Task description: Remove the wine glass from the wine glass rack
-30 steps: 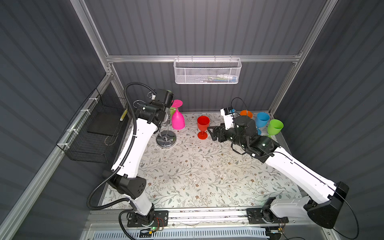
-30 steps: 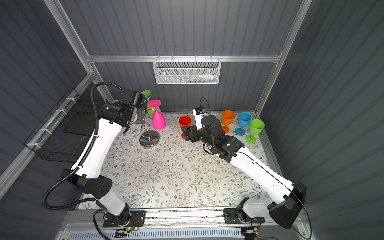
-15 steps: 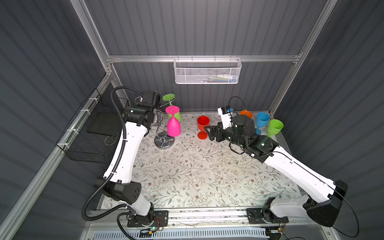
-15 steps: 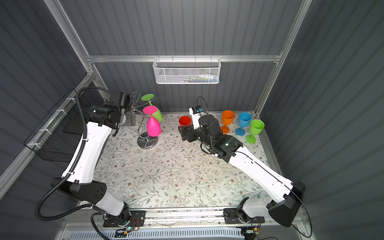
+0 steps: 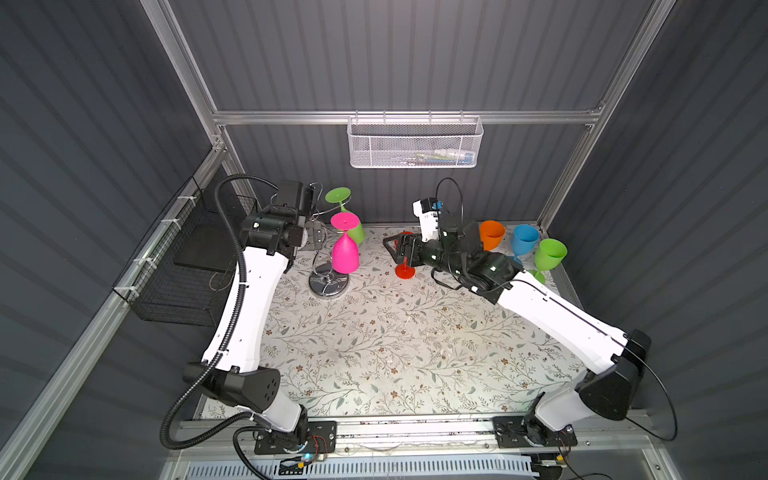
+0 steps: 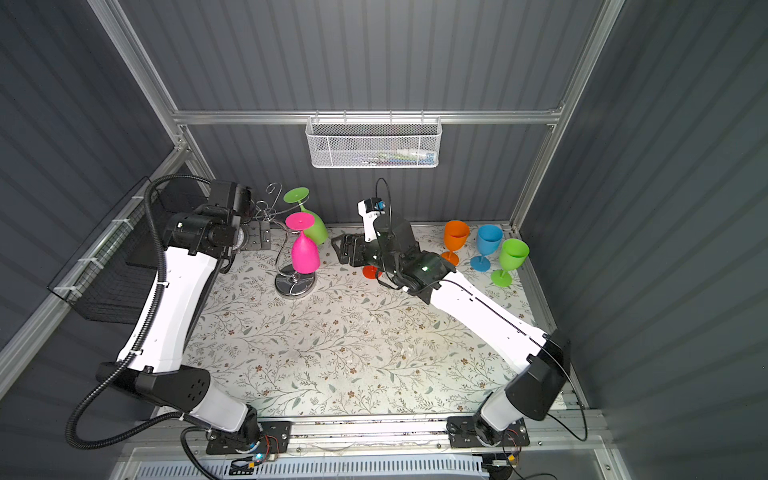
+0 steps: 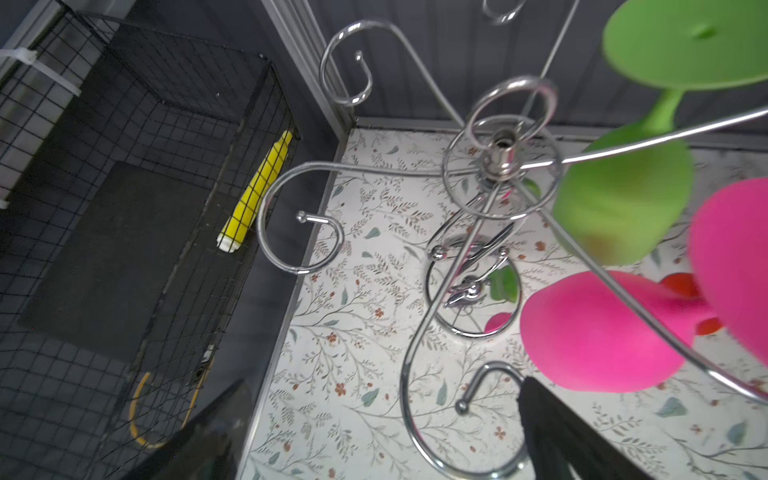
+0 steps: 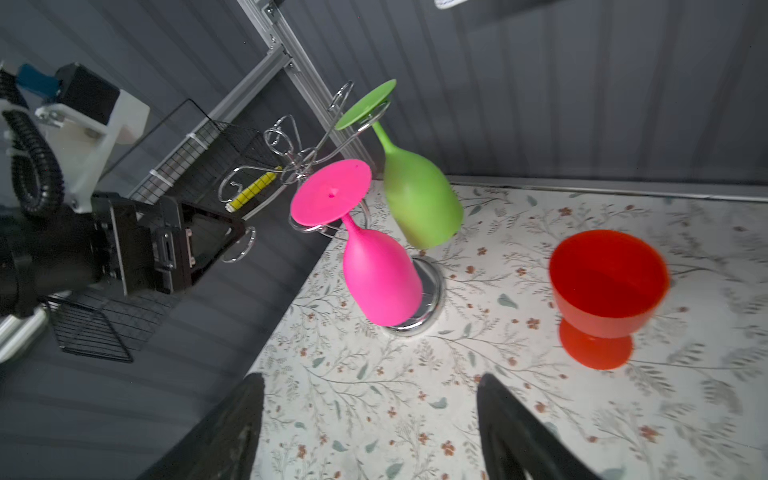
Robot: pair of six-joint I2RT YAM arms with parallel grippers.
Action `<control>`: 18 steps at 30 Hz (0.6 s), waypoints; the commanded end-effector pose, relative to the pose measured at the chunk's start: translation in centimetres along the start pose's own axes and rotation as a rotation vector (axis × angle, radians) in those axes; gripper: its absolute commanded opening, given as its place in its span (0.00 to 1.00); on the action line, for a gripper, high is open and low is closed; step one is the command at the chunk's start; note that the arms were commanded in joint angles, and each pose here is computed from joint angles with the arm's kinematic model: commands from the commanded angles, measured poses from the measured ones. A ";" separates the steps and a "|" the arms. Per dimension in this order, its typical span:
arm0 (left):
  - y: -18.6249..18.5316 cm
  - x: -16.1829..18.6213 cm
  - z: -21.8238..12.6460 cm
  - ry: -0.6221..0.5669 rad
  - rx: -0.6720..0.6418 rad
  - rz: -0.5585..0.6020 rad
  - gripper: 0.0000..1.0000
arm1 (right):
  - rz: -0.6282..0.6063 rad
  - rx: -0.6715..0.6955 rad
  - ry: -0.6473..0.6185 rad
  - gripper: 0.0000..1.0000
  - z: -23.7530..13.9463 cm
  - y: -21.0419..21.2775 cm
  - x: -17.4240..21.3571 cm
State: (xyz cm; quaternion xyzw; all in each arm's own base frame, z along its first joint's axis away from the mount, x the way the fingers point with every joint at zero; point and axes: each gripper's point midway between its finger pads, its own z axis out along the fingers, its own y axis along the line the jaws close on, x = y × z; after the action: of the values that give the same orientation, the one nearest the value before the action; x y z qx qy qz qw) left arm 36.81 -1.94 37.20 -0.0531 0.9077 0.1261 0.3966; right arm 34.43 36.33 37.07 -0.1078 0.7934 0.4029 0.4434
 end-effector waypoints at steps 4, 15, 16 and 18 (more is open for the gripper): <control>-2.4 -1.6 -2.7 -0.162 0.228 -0.046 1.00 | 0.255 -0.185 -0.026 0.75 2.3 3.7 -2.1; -5.7 -1.8 -3.5 -0.305 0.429 0.017 1.00 | 0.491 -0.262 -0.046 0.63 6.2 3.7 -3.4; -6.1 -1.7 -3.6 -0.320 0.453 0.027 1.00 | 0.508 -0.262 -0.044 0.62 6.7 3.5 -3.4; -6.7 -1.3 -4.0 -0.343 0.494 0.041 1.00 | 0.530 -0.270 -0.039 0.60 7.3 3.4 -3.4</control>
State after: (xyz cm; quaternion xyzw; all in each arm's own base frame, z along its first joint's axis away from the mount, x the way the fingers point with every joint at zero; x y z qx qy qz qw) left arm 36.67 -8.00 36.93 0.0448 0.8668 -0.0466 0.4944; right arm 38.55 42.94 37.49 0.0379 0.7498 0.5740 0.3269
